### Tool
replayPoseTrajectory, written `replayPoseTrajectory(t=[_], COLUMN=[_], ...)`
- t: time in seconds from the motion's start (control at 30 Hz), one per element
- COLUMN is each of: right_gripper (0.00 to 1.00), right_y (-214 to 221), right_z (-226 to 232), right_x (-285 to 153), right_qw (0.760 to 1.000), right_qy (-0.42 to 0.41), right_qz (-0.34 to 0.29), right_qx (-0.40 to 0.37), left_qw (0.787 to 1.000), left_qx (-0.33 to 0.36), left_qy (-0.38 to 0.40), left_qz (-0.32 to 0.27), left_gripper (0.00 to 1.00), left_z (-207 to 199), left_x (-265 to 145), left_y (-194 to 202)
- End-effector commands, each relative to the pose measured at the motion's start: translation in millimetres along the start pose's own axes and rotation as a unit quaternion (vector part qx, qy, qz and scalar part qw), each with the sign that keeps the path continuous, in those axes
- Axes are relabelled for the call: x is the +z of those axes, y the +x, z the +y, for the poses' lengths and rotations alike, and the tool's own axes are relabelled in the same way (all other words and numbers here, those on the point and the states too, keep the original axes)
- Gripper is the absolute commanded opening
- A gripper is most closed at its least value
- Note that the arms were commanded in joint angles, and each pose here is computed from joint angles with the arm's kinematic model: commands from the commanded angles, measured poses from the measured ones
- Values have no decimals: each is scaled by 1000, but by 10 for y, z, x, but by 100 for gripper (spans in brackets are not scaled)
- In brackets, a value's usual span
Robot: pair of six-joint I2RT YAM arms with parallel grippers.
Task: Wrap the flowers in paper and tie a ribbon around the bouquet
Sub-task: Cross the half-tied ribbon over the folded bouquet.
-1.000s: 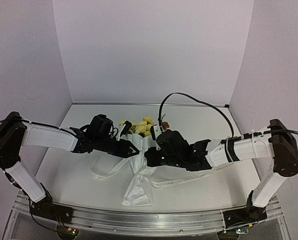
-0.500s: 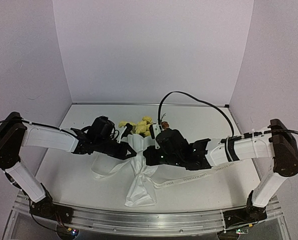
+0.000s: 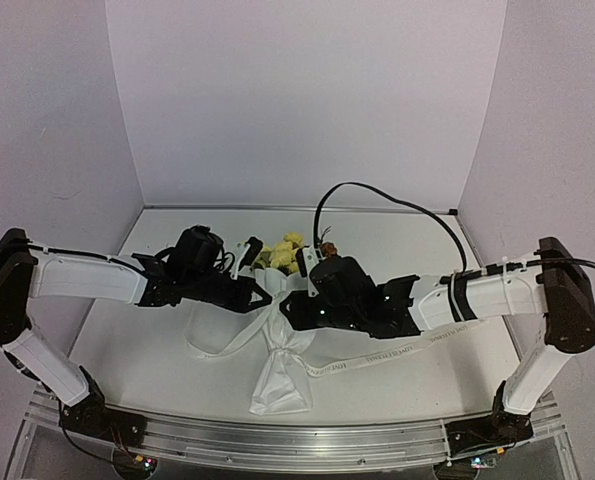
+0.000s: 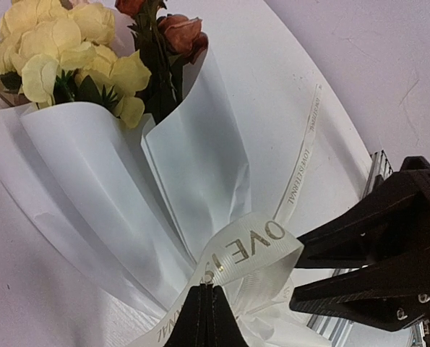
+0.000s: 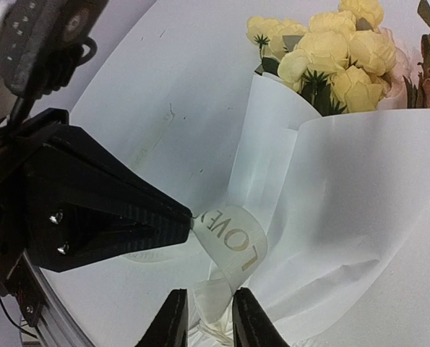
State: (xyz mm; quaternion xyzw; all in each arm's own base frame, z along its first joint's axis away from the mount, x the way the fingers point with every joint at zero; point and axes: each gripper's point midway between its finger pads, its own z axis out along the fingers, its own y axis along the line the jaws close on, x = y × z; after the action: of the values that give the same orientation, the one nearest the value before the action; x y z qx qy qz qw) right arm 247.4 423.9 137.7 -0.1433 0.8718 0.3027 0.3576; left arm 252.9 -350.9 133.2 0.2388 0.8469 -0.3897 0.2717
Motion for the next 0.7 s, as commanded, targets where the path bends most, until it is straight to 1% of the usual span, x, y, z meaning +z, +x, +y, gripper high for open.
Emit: replayPoseTrajectory(t=[0.0,0.1,0.17,0.37,0.43,0.57,0.67], right_gripper=[36,44,47,44,44,48,47], right_y=[-168,-202,-250,-226,-212,-180,-166], right_z=[81,21,-12,-45,-64,-108,-131], right_x=[-58,-111,-169,-225,-213,-209,-213], right_qw=[1000,1000,999,999,999,999,999], right_qy=[-9,-6,-8,4,8,15,18], right_qz=[-7,-4,-6,12,15,22,24], right_qx=[7,18,35,32,31,33,37], left_qw=[999,999,999,998,998,998,997], left_qx=[23,22,23,28,30,34,35], left_qy=[26,30,35,50,56,61,67], left_qz=[-21,-15,-13,-6,-2,5,10], left_gripper=[0,0,0,0,0,0,0], left_z=[-154,-157,-174,-249,-283,-328,-362], left_x=[-72,-45,-30,20,51,99,137], left_y=[-104,-87,-78,-66,-68,-44,-30])
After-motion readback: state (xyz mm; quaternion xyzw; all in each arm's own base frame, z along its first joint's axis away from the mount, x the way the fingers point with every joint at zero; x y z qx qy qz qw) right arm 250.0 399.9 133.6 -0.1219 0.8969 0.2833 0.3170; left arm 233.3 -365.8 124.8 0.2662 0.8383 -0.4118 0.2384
